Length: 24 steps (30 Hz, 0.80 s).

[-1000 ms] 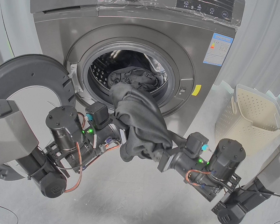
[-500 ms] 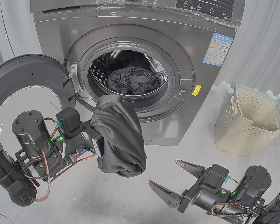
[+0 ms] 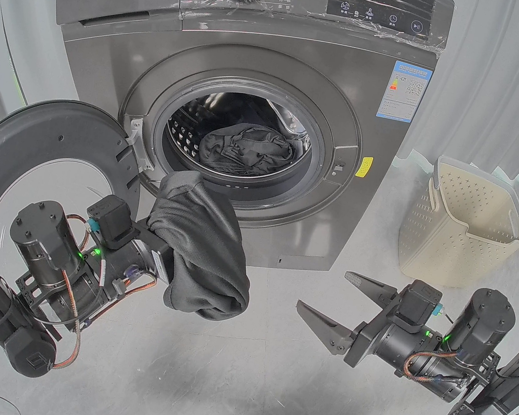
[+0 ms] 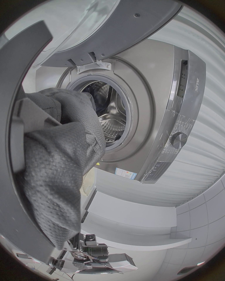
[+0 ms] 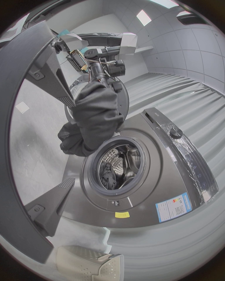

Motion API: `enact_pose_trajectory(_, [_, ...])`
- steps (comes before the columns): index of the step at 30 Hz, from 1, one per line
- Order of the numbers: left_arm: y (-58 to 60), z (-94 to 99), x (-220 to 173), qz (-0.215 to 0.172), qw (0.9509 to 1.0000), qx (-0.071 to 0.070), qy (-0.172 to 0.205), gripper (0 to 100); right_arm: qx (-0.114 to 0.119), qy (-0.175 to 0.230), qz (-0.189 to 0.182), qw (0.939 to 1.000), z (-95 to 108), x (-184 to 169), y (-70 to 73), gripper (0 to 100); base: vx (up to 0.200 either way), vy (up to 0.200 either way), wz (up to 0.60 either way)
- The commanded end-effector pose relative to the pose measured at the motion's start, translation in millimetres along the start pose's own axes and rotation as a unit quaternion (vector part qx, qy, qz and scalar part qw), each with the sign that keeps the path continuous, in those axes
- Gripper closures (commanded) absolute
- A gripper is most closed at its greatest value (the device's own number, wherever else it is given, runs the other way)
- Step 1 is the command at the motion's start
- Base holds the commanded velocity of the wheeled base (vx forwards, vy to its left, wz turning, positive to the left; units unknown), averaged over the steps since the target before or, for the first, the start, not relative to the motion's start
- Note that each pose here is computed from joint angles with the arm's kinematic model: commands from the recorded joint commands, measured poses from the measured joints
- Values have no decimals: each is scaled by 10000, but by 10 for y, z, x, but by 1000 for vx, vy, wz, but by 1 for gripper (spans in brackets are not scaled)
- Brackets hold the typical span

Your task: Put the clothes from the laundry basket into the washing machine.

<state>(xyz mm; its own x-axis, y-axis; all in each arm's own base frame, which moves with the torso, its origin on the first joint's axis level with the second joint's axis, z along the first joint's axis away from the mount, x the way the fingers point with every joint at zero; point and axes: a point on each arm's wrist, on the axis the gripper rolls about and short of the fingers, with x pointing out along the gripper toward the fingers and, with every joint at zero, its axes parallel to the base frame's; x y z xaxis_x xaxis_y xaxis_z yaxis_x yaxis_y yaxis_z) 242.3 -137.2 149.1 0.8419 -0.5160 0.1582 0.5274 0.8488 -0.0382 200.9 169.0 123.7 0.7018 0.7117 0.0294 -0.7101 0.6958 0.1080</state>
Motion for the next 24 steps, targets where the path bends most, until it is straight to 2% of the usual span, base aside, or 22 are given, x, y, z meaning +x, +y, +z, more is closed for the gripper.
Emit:
enact_pose_trajectory(1, [12,-5,-22,25,10000,3,27,100,1,-8,-96,10000,0,9,-51,0,0,0,0])
enact_pose_trajectory(3, [7,-8,-25,10,10000,2,35,100,1,-9,-103,9999,0,9,-51,0,0,0,0])
enact_pose_trajectory(24, [-3,-191,90,-25,9996,-5,282,100,4,8,-221,9998,-6,-15,-58,0,200,0,0])
